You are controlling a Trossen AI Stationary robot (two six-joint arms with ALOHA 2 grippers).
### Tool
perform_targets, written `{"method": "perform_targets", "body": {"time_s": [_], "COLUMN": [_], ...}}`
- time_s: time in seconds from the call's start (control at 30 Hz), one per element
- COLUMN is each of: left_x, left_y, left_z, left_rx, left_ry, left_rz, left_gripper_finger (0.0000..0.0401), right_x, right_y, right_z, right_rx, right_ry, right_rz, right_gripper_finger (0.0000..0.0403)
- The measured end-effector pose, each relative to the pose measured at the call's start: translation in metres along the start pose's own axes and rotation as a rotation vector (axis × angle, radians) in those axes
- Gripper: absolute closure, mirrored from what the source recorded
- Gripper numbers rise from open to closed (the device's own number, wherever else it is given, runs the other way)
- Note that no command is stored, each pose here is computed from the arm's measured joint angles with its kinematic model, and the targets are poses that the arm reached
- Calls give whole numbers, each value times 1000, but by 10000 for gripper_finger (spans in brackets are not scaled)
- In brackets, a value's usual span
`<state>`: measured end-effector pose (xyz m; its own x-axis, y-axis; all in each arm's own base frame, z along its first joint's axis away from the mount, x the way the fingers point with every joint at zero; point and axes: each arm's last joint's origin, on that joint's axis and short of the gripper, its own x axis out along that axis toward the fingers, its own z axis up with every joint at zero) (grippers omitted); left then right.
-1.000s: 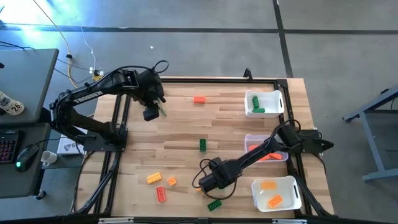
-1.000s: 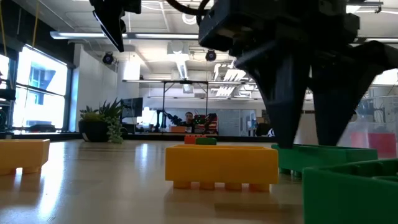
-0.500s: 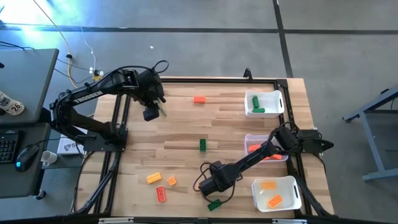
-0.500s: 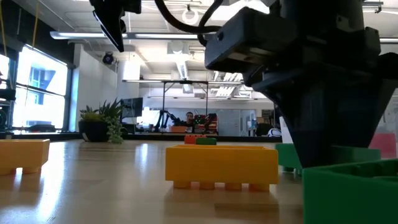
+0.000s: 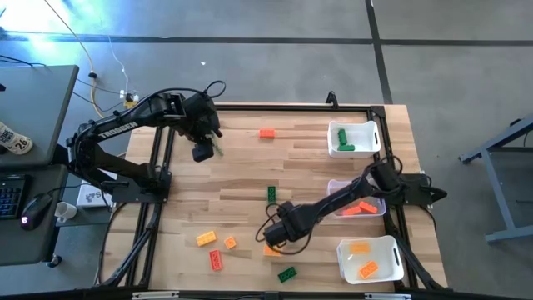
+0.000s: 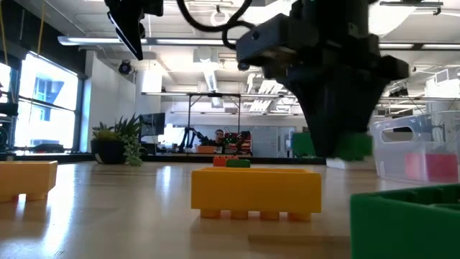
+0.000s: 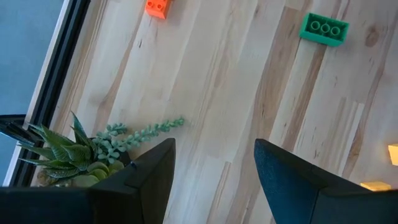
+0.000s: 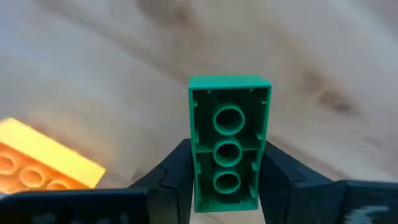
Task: Sort & place blocks by color
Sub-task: Put the green game piece into the top white bin
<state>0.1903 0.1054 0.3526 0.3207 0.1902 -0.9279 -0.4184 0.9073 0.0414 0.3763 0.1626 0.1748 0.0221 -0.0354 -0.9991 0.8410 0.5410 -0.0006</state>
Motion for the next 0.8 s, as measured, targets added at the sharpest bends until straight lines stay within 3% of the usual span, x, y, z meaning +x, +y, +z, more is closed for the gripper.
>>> {"method": "perform_targets", "body": {"time_s": [0.57,0.8], "left_x": [0,0], "left_y": [0,0], "left_z": [2,2], "left_rx": [-4,-93], "left_ry": [-18,-18], "left_rz": [1,0], "left_gripper_finger": [194,194], "right_x": [-94,-126], "right_y": [-92,-139], "right_z": [77,110], "right_rx": [-50,-65], "right_ry": [-293,-314], "right_rz": [-270,-323], "right_gripper_finger": [296,296]}}
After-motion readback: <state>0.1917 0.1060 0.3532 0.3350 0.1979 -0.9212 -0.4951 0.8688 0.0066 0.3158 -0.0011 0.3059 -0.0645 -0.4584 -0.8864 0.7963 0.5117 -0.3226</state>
